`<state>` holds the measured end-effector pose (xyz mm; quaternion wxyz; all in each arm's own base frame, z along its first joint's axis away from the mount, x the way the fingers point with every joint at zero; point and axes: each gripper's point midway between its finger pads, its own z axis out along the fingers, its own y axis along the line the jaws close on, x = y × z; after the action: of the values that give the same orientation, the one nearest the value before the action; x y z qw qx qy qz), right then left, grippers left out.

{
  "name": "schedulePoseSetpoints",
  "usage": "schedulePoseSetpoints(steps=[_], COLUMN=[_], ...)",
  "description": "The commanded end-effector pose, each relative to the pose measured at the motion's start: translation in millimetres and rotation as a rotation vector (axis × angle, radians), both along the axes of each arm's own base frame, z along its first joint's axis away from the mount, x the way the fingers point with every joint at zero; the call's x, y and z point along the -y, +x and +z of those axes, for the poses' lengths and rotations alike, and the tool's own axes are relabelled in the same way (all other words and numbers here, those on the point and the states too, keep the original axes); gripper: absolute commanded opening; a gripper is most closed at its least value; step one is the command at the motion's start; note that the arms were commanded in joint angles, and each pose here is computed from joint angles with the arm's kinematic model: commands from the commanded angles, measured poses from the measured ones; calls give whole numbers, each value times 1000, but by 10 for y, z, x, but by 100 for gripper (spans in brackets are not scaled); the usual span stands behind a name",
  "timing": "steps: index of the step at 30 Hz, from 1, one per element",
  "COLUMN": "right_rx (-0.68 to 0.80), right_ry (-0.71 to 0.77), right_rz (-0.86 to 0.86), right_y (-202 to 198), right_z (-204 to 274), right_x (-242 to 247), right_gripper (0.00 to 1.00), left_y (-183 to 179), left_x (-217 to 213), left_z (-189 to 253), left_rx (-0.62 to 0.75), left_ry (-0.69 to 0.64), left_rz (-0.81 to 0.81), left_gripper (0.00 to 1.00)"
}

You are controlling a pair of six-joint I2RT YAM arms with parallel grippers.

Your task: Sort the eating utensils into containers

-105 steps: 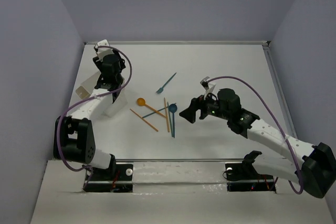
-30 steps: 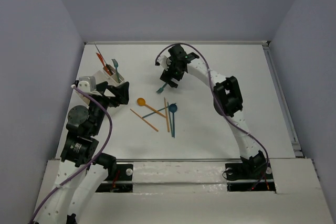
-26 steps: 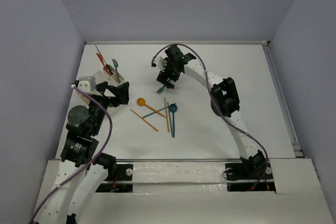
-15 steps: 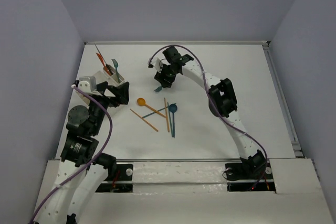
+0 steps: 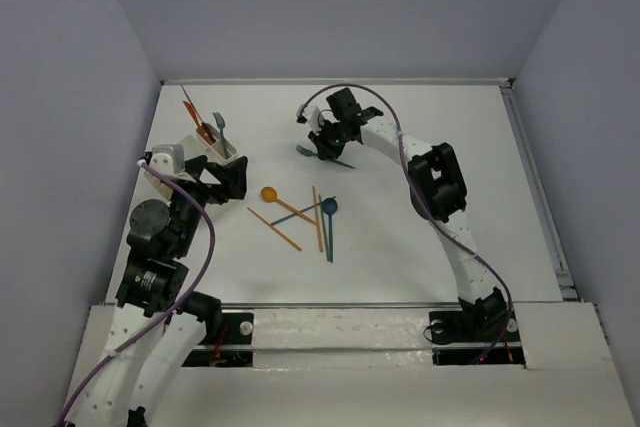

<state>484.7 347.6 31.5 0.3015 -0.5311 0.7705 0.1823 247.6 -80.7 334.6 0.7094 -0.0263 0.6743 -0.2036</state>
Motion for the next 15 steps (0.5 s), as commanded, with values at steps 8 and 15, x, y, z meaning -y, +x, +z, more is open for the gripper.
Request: schedulePoseSetpoints(steps=[8,15], right_rx=[290,315], right_ry=[148,523], right_rz=[-212,-278], right_y=[462,-265], right_z=[982,2163], right_x=[312,369], right_gripper=[0,0], left_y=[119,252], left_x=[360,699], left_z=[39,8], left_rx=[-45,-140], left_ry=[-93,-322], left_rz=[-161,-291], left_gripper=[91,85])
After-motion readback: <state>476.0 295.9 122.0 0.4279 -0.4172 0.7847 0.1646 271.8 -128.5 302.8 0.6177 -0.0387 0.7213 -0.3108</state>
